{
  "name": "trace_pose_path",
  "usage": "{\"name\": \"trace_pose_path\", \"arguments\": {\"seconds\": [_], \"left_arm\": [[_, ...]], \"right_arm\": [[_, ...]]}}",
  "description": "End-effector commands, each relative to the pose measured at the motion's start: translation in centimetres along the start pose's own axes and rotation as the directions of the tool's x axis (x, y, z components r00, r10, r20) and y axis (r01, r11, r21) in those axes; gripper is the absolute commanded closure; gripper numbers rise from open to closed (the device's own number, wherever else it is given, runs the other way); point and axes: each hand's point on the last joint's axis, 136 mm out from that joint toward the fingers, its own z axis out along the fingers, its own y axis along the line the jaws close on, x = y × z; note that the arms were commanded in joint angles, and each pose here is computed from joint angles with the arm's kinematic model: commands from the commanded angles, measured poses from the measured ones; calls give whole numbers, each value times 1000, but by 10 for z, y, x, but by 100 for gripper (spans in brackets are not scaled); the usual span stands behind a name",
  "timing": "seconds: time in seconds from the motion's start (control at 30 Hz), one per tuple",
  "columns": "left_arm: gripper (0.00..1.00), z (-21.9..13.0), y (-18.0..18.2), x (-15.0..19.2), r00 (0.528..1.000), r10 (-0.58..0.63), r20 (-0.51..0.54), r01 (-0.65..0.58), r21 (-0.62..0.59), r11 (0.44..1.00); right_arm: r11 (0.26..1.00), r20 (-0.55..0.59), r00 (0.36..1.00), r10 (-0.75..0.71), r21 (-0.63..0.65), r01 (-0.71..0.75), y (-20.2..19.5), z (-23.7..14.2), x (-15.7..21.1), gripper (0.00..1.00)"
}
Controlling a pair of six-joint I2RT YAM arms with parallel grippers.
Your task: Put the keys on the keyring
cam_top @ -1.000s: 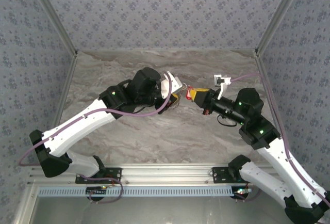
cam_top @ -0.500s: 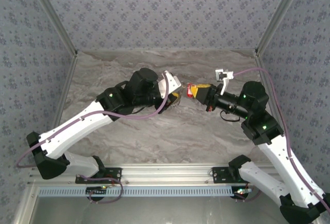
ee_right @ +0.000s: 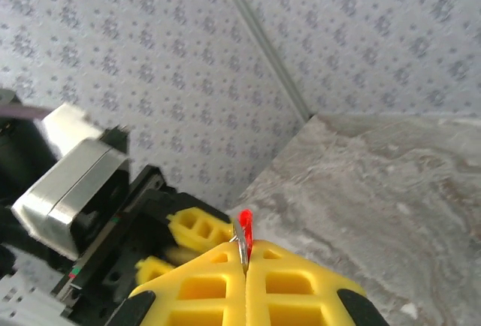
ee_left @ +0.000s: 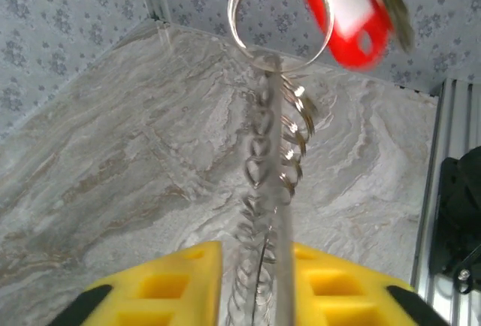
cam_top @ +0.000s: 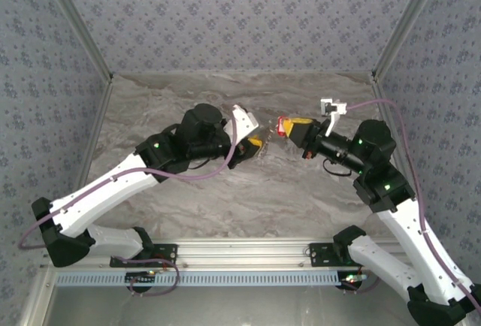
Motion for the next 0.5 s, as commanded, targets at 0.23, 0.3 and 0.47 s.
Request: {"name": "trace_pose_path", "arguments": {"seconds": [0.23, 0.3, 0.47], "left_arm": [[50, -24, 4, -31, 992, 2, 126, 1, -26, 1000], [47, -24, 9, -34, 992, 15, 129, -8, -54, 998], [41, -26, 15, -44, 988, 55, 141, -44, -84, 995]], "right_arm": [[949, 27, 949, -314, -11, 314, 28, -7, -46, 100], [938, 2, 940, -342, -52, 342, 33, -7, -45, 100], [925, -65, 936, -346, -189, 329, 47, -4, -45, 100]]}}
